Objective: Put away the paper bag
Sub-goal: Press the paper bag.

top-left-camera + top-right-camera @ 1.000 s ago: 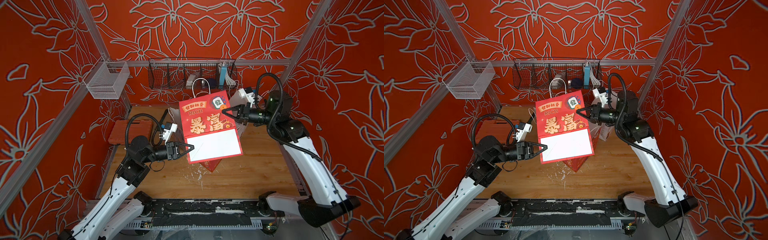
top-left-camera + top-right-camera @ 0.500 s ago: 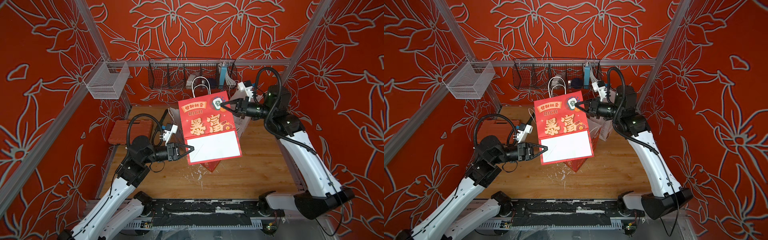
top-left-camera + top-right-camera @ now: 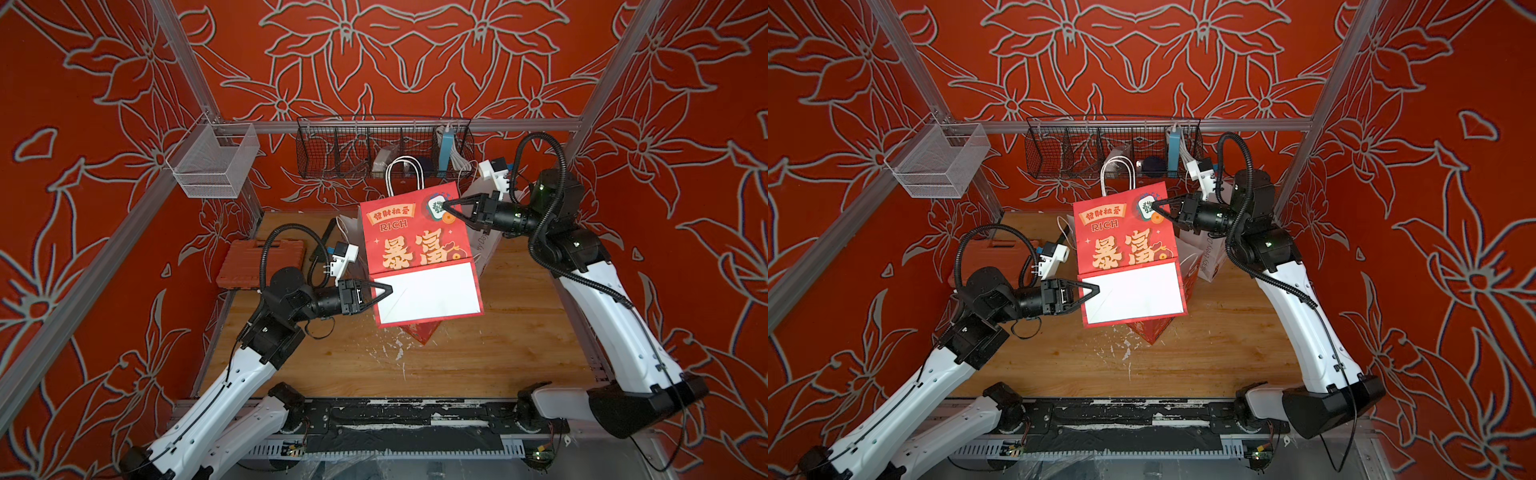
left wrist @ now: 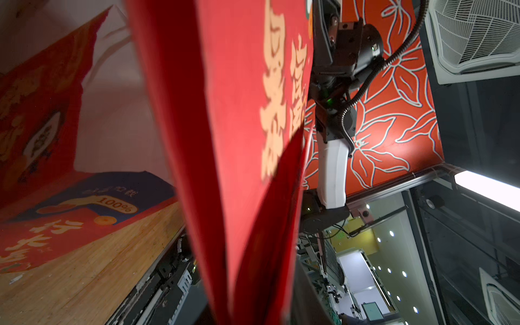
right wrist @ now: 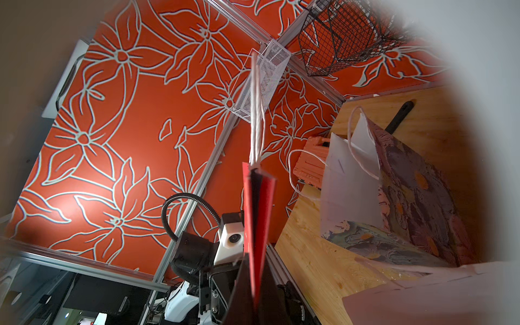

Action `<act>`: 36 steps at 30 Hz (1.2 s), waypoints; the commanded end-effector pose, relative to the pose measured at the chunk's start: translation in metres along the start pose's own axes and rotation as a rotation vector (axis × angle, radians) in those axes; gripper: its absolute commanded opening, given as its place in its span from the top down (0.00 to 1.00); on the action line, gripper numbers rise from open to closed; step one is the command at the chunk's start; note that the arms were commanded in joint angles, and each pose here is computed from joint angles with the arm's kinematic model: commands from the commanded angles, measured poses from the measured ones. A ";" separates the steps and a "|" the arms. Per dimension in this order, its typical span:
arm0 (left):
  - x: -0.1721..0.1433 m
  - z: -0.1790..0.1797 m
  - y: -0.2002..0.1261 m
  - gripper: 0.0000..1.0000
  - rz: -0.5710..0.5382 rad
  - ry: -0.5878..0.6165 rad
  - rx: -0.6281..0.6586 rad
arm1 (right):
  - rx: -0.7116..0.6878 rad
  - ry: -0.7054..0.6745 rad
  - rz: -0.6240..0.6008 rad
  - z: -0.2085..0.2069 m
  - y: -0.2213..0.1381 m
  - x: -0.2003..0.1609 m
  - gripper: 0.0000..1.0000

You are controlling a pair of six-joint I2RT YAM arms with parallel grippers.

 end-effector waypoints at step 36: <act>0.033 -0.044 0.020 1.00 -0.101 0.315 -0.181 | 0.042 -0.298 0.110 0.022 -0.037 -0.074 0.65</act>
Point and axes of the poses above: each gripper's point midway between its finger pads, its own y axis out along the fingers, its own z axis along the line the jaws close on, x = y × z, the point moved 8 cm from there along -y, back along the fingers, and after that the axes turned 4 degrees about -y, right-handed, at the moved point
